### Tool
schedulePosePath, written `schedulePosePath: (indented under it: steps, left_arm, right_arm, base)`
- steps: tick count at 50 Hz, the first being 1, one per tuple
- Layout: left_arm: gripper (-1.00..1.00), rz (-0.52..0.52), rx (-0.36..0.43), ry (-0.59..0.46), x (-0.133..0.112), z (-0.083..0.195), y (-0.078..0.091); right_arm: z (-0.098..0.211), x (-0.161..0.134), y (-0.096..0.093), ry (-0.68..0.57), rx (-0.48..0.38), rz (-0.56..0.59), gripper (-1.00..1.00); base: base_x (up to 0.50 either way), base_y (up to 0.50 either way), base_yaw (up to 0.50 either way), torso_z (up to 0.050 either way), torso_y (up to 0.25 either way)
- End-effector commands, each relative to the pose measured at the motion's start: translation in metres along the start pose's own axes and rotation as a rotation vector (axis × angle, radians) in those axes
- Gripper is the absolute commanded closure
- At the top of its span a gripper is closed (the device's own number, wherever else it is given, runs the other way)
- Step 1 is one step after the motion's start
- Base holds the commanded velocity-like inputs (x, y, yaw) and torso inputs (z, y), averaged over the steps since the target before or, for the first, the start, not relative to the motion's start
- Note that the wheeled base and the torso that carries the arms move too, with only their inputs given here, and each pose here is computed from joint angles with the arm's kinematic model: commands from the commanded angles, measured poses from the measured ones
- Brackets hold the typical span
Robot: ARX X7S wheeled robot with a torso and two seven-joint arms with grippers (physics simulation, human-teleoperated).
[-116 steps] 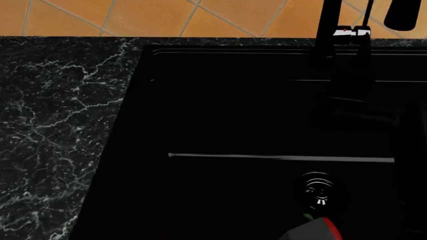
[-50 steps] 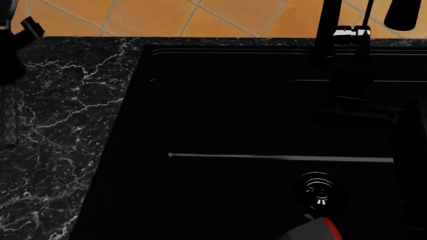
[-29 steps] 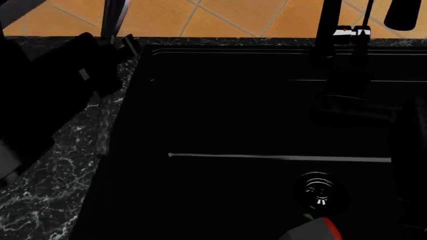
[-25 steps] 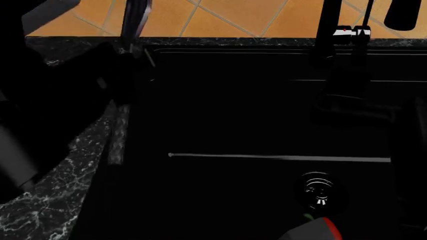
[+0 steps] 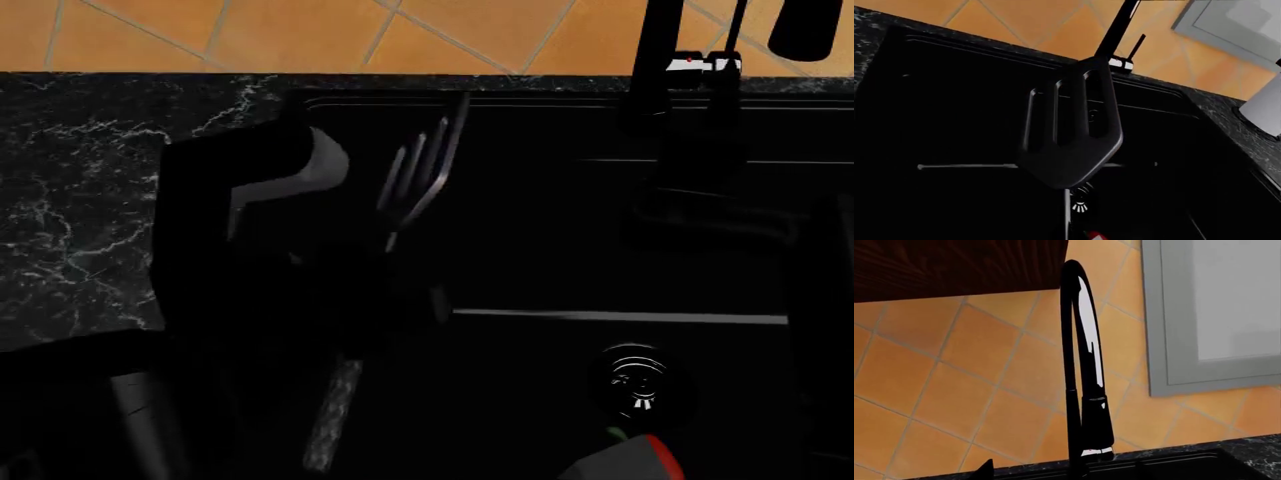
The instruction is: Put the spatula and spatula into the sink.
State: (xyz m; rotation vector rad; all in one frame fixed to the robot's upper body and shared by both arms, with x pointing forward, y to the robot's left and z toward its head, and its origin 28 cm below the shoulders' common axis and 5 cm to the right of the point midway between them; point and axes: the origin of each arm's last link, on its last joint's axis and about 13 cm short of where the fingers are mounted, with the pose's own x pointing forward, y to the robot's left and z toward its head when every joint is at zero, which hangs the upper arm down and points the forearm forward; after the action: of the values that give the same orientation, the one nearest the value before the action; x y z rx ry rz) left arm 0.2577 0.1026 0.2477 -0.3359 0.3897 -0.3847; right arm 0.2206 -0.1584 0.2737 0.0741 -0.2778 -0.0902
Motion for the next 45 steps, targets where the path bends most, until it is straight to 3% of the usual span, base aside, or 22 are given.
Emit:
schedulePosePath:
  steps: [1, 25, 32, 35, 39, 45]
  left_arm:
    - [1.00, -0.038, 0.062, 0.070, 0.006, -0.025, -0.002]
    - [1.00, -0.019, 0.125, 0.127, 0.069, -0.028, -0.016]
    - [1.00, 0.042, 0.149, 0.163, 0.092, -0.046, -0.006]
    - [1.00, 0.066, 0.179, 0.183, 0.100, -0.053, -0.004]
    - [1.00, 0.088, 0.281, 0.204, 0.104, -0.067, -0.003]
    - [1.00, 0.110, 0.345, 0.211, 0.110, -0.082, 0.003]
  right_arm:
    - [0.001, -0.001, 0.000, -0.004, 0.002, 0.002, -1.00]
    - [0.001, -0.001, 0.001, -0.004, -0.002, 0.006, -1.00]
    - [0.003, -0.003, 0.000, -0.004, -0.007, -0.002, -1.00]
    - [0.004, -0.003, 0.001, -0.006, -0.008, 0.000, -1.00]
    - [0.004, -0.002, 0.001, -0.005, -0.009, 0.002, -1.00]
    - [0.006, -0.004, 0.000, -0.006, -0.010, -0.007, -1.00]
  base:
    - [0.00, 0.00, 0.00, 0.000, 0.000]
    - [0.00, 0.00, 0.00, 0.000, 0.000]
    - [0.00, 0.00, 0.00, 0.000, 0.000]
    - [0.00, 0.00, 0.00, 0.000, 0.000]
    - [0.00, 0.00, 0.00, 0.000, 0.000]
    - [0.00, 0.00, 0.00, 0.000, 0.000]
